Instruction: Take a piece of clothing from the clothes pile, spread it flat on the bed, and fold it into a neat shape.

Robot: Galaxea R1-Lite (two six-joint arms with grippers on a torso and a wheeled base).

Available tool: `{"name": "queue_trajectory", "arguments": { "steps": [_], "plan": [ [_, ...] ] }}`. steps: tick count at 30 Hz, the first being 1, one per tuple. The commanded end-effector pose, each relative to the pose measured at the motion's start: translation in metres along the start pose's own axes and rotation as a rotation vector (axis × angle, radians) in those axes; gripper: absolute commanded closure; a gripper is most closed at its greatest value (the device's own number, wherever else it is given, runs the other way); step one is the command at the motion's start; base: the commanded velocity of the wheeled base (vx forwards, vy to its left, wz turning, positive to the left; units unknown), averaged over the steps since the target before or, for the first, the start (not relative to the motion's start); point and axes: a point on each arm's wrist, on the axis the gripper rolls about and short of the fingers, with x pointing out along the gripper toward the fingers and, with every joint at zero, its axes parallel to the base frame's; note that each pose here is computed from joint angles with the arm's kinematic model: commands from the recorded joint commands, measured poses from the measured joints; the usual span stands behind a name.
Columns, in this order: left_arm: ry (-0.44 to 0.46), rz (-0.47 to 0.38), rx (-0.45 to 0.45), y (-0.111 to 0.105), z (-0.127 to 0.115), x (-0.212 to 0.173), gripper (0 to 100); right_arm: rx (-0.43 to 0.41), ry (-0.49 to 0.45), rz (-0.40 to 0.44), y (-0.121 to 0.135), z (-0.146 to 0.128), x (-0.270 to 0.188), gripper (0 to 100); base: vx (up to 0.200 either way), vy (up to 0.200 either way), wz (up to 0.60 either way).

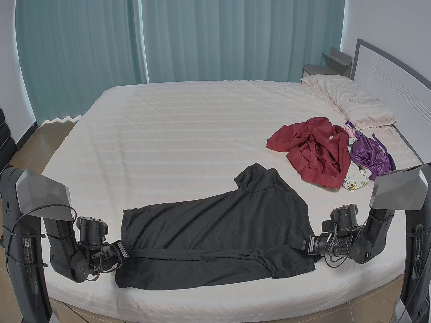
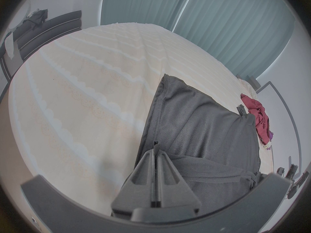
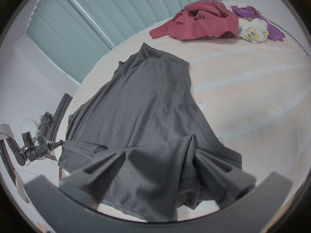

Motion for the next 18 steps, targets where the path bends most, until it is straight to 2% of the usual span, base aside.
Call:
{"name": "queue_trajectory", "arguments": {
  "steps": [1,6,14,18],
  "plan": [
    [-0.002,0.002,-0.002,0.0,0.001,0.0,100,0.002,0.003,-0.001,-0.002,-0.001,0.004,100,0.0,0.0,0.0],
    [-0.01,0.008,-0.007,0.001,0.002,0.0,100,0.024,-0.024,-0.008,-0.007,0.006,0.0,100,0.0,0.0,0.0],
    [-0.012,0.025,-0.022,0.007,0.003,-0.003,100,0.016,-0.184,0.025,-0.009,0.023,-0.017,100,0.0,0.0,0.0],
    [-0.021,0.017,-0.02,0.005,0.005,-0.012,100,0.009,-0.224,0.039,-0.005,0.029,-0.026,100,0.0,0.0,0.0]
  ]
}}
